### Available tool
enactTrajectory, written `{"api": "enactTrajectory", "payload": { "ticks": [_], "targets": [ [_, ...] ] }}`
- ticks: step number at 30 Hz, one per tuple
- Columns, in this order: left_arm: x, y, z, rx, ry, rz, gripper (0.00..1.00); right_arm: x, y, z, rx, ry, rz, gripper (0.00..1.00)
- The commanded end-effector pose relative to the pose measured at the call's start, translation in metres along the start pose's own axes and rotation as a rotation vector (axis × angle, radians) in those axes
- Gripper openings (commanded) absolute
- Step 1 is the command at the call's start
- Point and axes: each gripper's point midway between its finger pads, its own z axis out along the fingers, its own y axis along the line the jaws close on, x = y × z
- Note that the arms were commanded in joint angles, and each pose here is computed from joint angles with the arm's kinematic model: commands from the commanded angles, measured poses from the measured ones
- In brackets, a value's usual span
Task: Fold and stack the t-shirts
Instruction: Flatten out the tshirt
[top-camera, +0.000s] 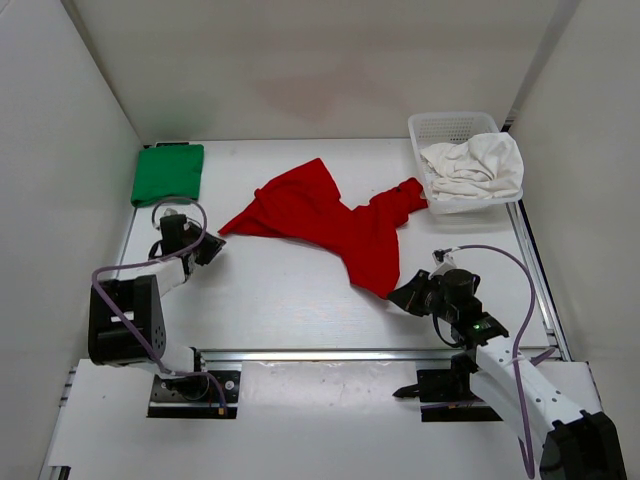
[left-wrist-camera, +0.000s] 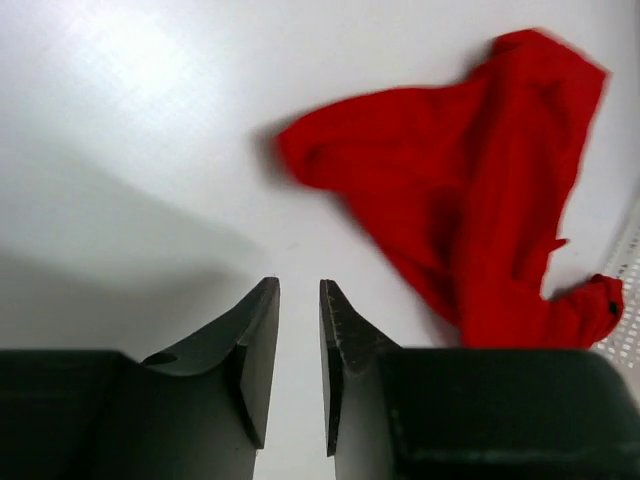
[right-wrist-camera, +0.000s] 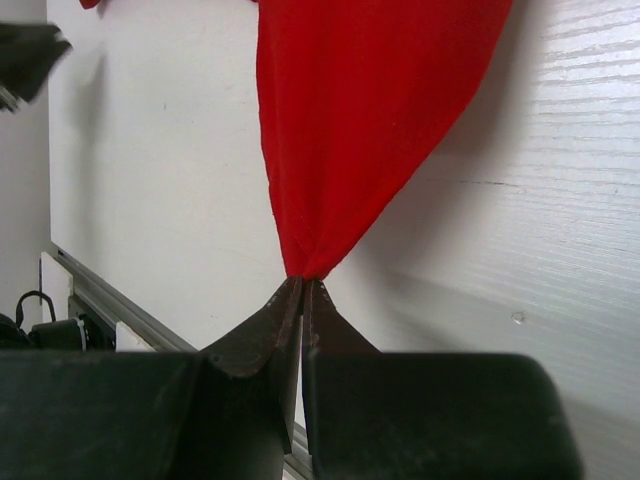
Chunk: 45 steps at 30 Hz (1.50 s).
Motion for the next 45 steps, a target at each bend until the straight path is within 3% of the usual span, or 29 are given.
{"api": "enactTrajectory", "payload": {
  "ticks": [1,4,10,15,24,30,40,41,43,45],
  "targets": [
    [-0.008,-0.009,-0.015,0.064,-0.062,-0.138,0.36,-0.009,0.009,-0.001,-0.030,-0.034,-0.039,0.00],
    [-0.011,0.002,-0.020,0.040,-0.117,-0.211,0.51,-0.007,0.009,-0.001,-0.030,-0.031,-0.041,0.00],
    [-0.016,0.008,-0.003,0.033,-0.115,-0.351,0.59,-0.005,0.009,0.000,-0.033,-0.016,-0.034,0.00],
    [-0.025,0.008,0.023,0.020,-0.120,-0.448,0.50,-0.005,0.006,0.001,-0.024,-0.016,-0.029,0.00],
    [-0.033,0.002,0.039,0.007,-0.150,-0.527,0.50,-0.007,0.004,0.002,-0.017,-0.012,-0.022,0.00],
    [-0.032,0.005,0.049,-0.015,-0.139,-0.530,0.36,-0.008,0.003,0.003,-0.007,-0.011,-0.016,0.00],
    [-0.037,0.006,0.061,0.001,-0.132,-0.545,0.38,-0.008,0.001,0.002,0.005,-0.013,-0.014,0.00],
    [-0.037,0.006,0.063,0.009,-0.121,-0.546,0.37,-0.011,0.002,0.002,0.005,-0.020,-0.017,0.00],
    [-0.035,0.001,0.065,0.024,-0.110,-0.533,0.11,-0.011,0.000,0.002,0.014,-0.018,-0.011,0.00],
    [-0.035,-0.003,0.067,0.019,-0.094,-0.510,0.00,-0.014,0.001,0.002,0.022,-0.023,-0.014,0.00]
  ]
}}
